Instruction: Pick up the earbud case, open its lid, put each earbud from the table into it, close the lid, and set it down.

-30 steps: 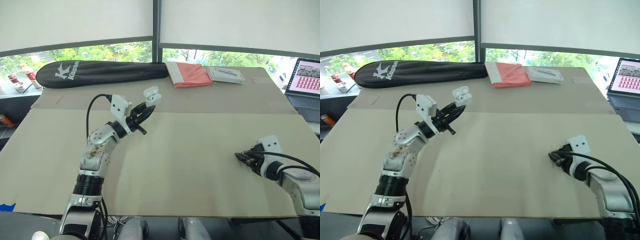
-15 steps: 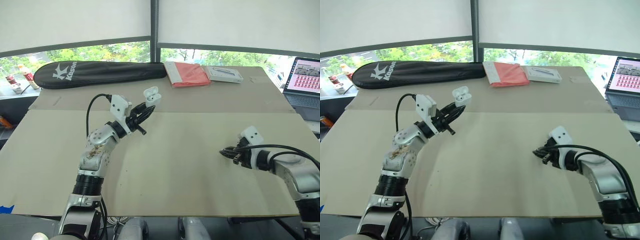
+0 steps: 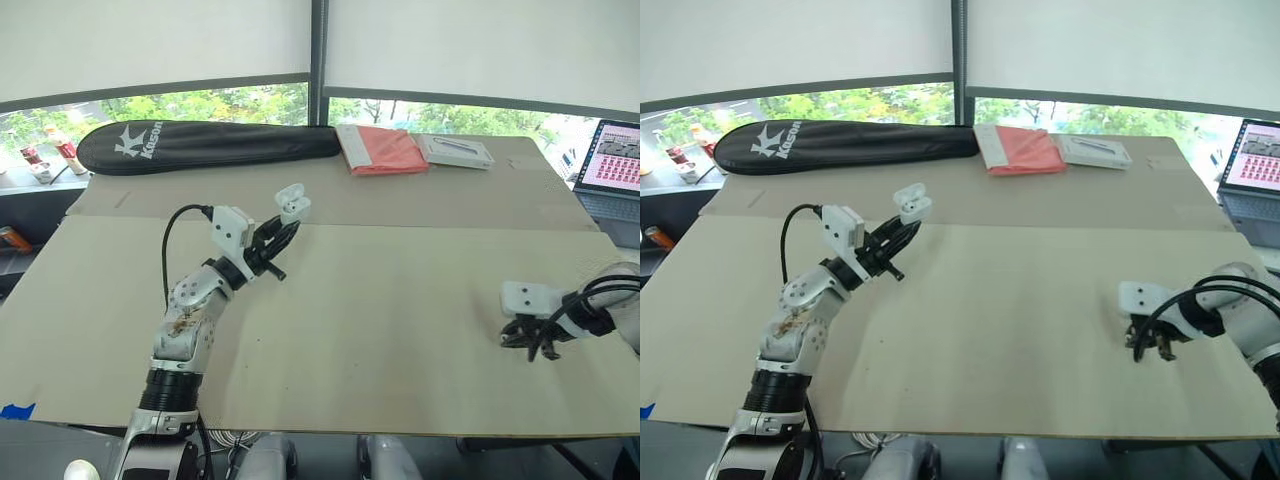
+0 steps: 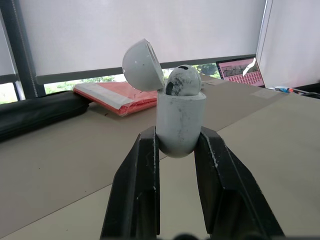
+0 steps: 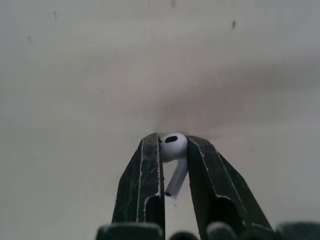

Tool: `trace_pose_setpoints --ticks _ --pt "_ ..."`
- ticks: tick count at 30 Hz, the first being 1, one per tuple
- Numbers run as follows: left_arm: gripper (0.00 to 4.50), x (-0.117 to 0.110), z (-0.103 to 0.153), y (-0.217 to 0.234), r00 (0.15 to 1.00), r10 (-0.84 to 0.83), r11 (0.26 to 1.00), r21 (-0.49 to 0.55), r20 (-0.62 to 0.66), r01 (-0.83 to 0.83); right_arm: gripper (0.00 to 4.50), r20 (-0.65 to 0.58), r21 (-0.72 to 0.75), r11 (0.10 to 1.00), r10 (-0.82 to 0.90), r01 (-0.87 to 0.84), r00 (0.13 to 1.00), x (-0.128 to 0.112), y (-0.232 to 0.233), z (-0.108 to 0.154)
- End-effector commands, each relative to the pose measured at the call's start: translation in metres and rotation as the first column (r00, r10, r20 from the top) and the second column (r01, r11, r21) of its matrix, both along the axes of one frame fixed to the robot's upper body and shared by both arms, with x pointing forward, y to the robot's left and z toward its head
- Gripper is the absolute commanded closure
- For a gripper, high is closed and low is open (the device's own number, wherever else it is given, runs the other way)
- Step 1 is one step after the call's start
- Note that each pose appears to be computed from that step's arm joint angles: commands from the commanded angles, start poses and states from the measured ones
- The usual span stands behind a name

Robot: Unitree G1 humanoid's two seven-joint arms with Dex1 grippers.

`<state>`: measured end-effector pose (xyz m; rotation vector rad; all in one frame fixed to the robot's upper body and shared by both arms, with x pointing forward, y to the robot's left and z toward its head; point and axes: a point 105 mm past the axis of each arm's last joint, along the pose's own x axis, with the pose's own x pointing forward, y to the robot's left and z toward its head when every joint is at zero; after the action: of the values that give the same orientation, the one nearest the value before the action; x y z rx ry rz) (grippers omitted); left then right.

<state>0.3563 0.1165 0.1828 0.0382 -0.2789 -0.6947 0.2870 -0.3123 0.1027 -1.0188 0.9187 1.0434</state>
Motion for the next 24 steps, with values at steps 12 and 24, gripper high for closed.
trace_pose_setpoints --ticks 12,24 --pt "4.00 -0.003 0.017 0.003 0.998 0.012 1.000 -0.002 0.061 -0.012 4.19 -0.014 -0.077 0.986 -0.146 0.145 0.989 -0.020 -0.059 -0.018" --pt "4.00 -0.002 0.016 -0.001 0.999 -0.006 1.000 0.001 0.054 0.006 1.47 -0.049 -0.099 0.985 -0.148 0.143 0.988 -0.031 -0.063 -0.022"
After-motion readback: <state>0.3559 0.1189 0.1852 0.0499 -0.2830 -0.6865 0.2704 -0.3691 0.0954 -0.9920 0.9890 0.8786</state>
